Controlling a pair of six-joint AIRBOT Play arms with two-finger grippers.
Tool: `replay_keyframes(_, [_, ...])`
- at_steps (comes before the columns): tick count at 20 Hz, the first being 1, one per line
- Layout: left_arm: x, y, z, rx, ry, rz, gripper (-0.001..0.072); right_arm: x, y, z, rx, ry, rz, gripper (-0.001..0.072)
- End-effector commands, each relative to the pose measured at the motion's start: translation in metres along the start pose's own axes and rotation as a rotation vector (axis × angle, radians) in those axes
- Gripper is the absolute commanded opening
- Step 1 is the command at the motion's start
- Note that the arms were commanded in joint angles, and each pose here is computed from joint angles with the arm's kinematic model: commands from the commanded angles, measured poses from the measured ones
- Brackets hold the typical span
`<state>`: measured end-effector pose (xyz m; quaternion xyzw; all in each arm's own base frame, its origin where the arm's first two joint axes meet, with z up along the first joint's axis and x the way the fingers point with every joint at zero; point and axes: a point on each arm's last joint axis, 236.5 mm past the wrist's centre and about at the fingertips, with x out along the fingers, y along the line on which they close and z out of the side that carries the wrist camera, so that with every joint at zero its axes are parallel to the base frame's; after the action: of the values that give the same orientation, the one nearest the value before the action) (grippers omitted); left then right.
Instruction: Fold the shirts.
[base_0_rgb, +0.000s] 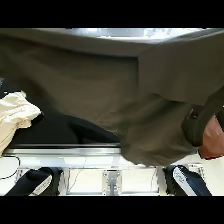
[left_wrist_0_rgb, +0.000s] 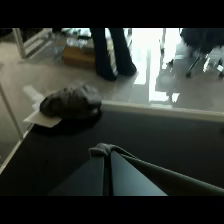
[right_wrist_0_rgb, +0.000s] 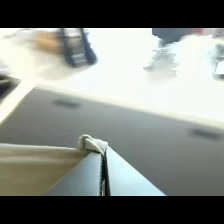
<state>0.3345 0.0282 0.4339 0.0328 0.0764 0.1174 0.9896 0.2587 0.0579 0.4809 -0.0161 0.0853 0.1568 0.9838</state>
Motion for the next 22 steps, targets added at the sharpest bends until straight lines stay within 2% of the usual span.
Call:
replay_keyframes(1, [0.062, -0.016, -0.061, 0.209, 0.239, 0.060, 0.0008, 0.058, -0.021, -0.018, 0.117, 0.077, 0.112, 0.0008])
replay_keyframes(4, [0.109, -0.035, -0.105, 0.357, 0.360, 0.051, 0.0008, 0.129, -0.066, -0.064, 0.234, 0.212, 0.135, 0.0008])
replay_keyframes(7, [0.148, -0.038, -0.145, 0.393, 0.455, 0.074, 0.0008, 0.200, -0.083, -0.124, 0.328, 0.356, 0.200, 0.0007])
replay_keyframes(9, [0.158, -0.036, -0.137, 0.349, 0.406, 0.088, 0.0008, 0.228, -0.094, -0.142, 0.330, 0.376, 0.178, 0.0007])
replay_keyframes(12, [0.152, -0.036, -0.104, 0.317, 0.285, 0.073, 0.0008, 0.232, -0.107, -0.123, 0.261, 0.294, 0.102, 0.0007])
replay_keyframes(16, [0.111, -0.025, -0.055, 0.268, 0.157, 0.064, 0.0009, 0.175, -0.084, -0.080, 0.104, 0.227, 0.073, 0.0006])
replay_keyframes(22, [-0.043, 0.014, 0.063, 0.115, -0.246, -0.004, 0.0008, -0.019, -0.015, 0.018, -0.198, -0.068, -0.138, 0.0006])
